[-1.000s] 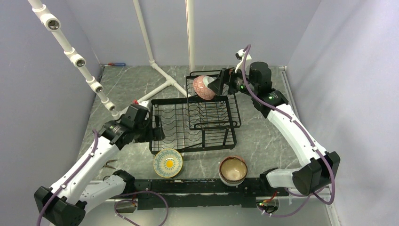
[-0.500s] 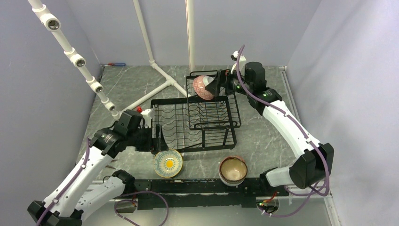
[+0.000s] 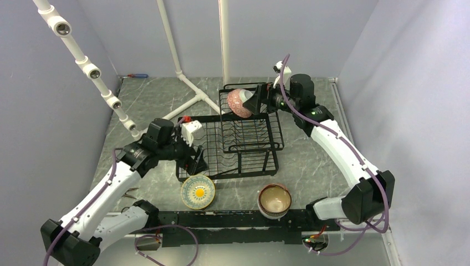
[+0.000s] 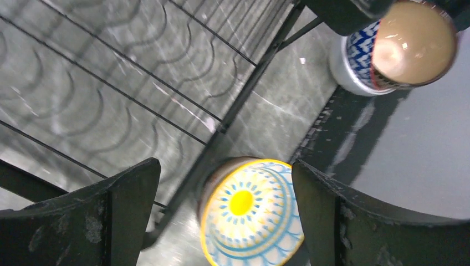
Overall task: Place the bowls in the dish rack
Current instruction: Place the bowl in the dish rack, then pick up the bowl from the center of the board.
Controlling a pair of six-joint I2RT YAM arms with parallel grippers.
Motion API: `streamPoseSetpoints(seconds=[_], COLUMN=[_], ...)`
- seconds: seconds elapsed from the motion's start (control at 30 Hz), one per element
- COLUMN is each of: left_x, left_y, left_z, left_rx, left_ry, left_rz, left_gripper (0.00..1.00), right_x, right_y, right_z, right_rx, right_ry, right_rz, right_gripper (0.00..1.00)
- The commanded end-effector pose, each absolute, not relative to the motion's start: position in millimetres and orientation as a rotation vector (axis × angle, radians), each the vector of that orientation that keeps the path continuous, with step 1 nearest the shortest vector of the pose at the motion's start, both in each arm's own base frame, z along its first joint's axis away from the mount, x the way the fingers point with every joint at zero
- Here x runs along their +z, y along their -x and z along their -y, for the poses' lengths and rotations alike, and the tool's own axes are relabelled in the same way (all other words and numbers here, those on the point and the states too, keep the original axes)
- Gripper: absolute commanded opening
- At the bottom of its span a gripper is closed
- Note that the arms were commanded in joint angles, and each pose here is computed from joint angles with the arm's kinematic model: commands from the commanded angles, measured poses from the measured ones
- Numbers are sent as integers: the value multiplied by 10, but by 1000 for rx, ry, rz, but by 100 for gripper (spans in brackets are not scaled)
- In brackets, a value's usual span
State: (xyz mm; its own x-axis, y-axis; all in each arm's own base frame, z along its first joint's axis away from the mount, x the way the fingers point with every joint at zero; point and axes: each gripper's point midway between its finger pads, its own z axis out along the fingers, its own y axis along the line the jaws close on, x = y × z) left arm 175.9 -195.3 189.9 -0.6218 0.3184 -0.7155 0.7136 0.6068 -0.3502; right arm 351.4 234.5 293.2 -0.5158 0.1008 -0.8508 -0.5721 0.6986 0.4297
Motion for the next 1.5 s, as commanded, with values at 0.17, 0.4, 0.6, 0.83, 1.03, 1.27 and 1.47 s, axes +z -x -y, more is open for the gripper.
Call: streamPoseSetpoints(seconds=[0.17, 0.4, 0.6, 0.83, 1.03, 1.27, 1.47], left_x=[1682, 1604, 1501, 1425, 1288, 1172, 1147], left_y=[-1908, -1798, -1765, -1622, -1594, -1608, -1587], left_z=[1933, 1957, 1924, 1940, 1950, 1940, 1954], left_rx=[-589, -601, -614, -676, -689, -654, -648], left_ry=[-1423, -1589, -1646, -1697, -1749, -1794, -1822], left_rz=[-1677, -1550, -1590, -1562, -1595, -1643, -1631], left_gripper=[94, 86, 80, 78, 59, 54, 34], right_x=[3117, 3063, 3028, 3030, 3025, 3014, 2994], right_y=[-3462, -3483, -3493, -3494, -3502, -3488, -3478], right_z=[-2267, -2264, -2267, -2234, -2204, -2202, -2186], right_rx=[859, 860, 866, 858, 855, 860, 859], right_ry=[380, 373, 363, 352, 338, 335, 331], right_rz=[-1883, -1899, -1906, -1903, -1901, -1902, -1907], right_gripper=[99, 99, 99, 99, 99, 99, 99])
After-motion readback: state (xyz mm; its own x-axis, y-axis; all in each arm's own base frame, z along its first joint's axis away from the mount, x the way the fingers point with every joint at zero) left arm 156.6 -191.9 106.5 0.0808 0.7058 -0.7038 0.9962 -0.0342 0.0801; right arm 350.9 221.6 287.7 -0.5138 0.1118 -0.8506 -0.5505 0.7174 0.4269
